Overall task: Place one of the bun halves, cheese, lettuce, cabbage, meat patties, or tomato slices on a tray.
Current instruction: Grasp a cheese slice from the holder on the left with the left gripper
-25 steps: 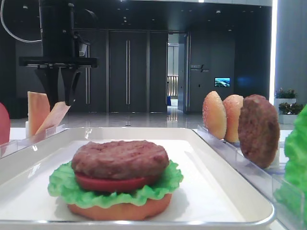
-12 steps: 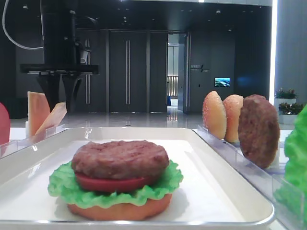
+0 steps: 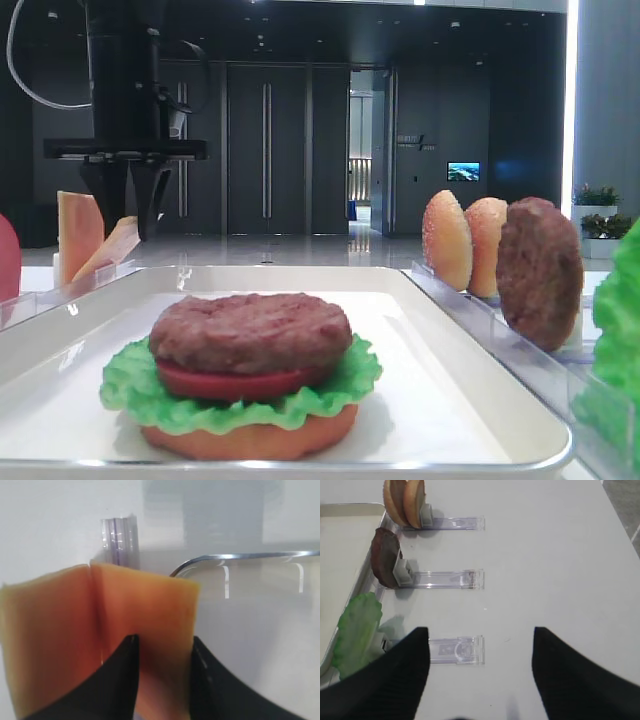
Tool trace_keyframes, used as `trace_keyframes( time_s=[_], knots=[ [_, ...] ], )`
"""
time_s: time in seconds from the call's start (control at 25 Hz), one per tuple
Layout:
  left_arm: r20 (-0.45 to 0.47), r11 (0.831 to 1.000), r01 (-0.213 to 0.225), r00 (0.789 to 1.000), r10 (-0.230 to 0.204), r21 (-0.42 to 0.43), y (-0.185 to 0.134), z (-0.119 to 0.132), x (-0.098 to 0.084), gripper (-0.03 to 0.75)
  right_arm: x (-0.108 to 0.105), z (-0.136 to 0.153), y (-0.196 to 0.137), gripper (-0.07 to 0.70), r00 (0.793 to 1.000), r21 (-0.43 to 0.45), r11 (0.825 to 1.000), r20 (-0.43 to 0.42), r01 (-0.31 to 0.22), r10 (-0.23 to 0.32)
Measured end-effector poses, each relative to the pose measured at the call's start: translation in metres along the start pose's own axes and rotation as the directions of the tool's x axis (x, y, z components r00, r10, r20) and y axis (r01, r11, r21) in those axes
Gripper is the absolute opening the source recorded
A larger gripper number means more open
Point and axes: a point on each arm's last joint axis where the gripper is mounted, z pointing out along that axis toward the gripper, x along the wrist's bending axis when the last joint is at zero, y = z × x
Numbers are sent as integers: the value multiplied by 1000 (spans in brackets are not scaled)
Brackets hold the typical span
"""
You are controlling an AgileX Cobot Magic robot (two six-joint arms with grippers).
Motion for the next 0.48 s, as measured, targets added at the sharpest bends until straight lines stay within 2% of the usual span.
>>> trace_keyframes(
  time_s=[0.28,0.48],
  knots=[
    [1,1000,0,1000,0,-2,0,0,0,144,0,0,0,427,1000,0,1000,0,0,0],
    [0,1000,-12,1000,12,0,0,-1,0,42,0,0,0,427,1000,0,1000,0,0,0]
  ],
)
